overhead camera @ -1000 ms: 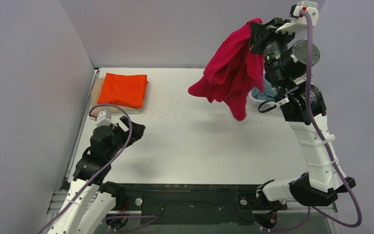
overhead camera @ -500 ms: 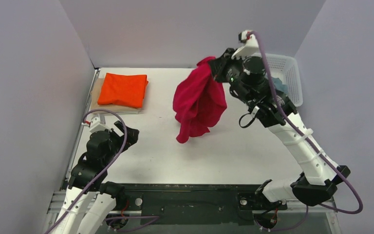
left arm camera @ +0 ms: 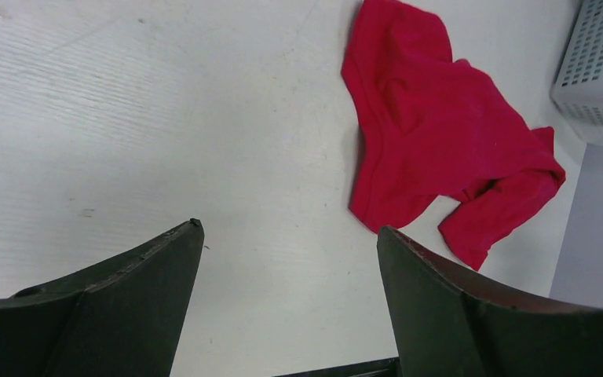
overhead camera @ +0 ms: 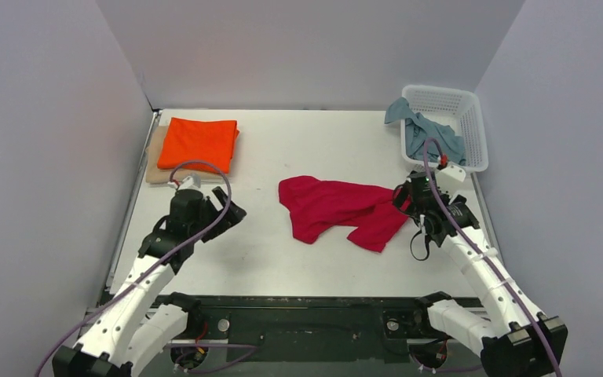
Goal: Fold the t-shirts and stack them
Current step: Move the tshirt to the center of the board, then flatten out the tshirt
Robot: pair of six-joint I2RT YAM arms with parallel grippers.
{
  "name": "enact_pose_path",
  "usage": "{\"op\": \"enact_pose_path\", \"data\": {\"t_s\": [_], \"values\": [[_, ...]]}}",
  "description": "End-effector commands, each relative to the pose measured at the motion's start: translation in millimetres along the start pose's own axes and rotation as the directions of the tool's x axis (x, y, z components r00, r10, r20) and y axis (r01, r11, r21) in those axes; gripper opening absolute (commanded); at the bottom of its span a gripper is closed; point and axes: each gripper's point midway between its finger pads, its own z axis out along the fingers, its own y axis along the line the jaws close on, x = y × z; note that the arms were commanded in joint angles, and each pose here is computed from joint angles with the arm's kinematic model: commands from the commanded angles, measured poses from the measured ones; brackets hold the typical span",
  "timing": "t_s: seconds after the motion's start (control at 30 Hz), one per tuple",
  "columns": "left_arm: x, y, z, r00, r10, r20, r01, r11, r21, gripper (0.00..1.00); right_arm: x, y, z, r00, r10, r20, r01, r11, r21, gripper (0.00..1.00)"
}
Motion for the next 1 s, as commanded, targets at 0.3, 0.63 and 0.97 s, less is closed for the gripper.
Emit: {"op": "enact_pose_path", "data": {"t_s": [0.3,0.63,0.97], "values": [[70,-80,57,0.955,0.148,-0.256,-0.079,0.962,0.263,0.92,85,35,-31,0.976,-0.146,-0.162,0.11,0.971,-0.215,0.93],[143,-102,105,0.883,0.312,-0.351,-0.233,0.94,0.248,0.87,132,47,0,0.983,-0.022,-0.182,-0.02,0.974,-0.226,0.89],[179,-118,137,0.855,0.333,-0.398,-0.233,0.931,0.28,0.72,172,42,34,0.94,0.018,-0.34,-0.093,0.974,-0.206,0.63]]}}
